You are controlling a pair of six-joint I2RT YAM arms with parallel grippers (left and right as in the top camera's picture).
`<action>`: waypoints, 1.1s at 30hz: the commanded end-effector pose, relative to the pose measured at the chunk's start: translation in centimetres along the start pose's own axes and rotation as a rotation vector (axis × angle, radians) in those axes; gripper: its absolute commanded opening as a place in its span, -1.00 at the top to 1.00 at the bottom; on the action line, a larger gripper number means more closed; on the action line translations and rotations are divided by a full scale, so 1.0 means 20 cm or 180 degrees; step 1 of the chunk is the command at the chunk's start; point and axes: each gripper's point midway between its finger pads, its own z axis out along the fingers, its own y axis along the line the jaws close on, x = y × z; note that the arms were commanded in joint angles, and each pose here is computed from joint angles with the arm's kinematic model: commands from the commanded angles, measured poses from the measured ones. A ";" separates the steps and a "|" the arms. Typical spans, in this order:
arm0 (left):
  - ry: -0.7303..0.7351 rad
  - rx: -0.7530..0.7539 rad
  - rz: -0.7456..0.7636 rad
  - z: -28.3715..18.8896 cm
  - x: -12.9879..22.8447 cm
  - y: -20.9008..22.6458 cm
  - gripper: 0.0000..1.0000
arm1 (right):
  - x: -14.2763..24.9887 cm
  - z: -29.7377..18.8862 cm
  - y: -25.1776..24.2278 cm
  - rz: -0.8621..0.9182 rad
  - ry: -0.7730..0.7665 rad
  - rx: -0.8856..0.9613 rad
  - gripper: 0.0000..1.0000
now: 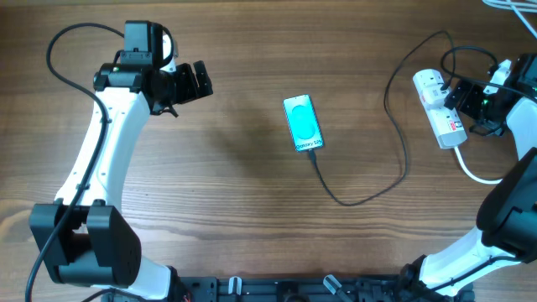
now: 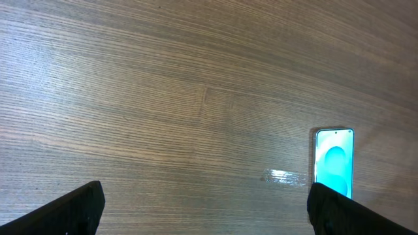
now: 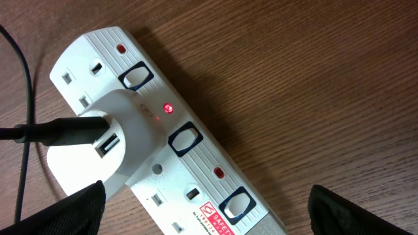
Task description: Plug charger to phone and switch on socket
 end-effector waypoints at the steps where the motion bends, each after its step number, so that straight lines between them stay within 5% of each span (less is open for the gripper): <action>1: -0.0261 0.0093 0.0095 -0.16 -0.05 -0.06 -1.00 | -0.06 -0.06 0.01 -0.0002 -0.0143 0.0042 -1.00; 6: -0.0840 0.0294 0.0185 -0.54 -0.10 -0.14 -1.00 | -0.06 -0.06 0.01 0.0000 -0.0143 0.0042 -0.99; 15: -0.0864 0.0138 0.0094 -0.59 -0.08 -0.05 -1.00 | -0.06 -0.06 0.01 0.0000 -0.0143 0.0042 -0.99; 26: -0.0579 -0.0189 0.0033 -0.57 0.04 0.05 -1.00 | -0.06 -0.06 0.01 -0.0002 -0.0143 0.0042 -1.00; 33: -0.0300 -0.0192 0.0020 -0.24 0.24 0.14 -1.00 | -0.06 -0.06 0.01 -0.0002 -0.0143 0.0042 -1.00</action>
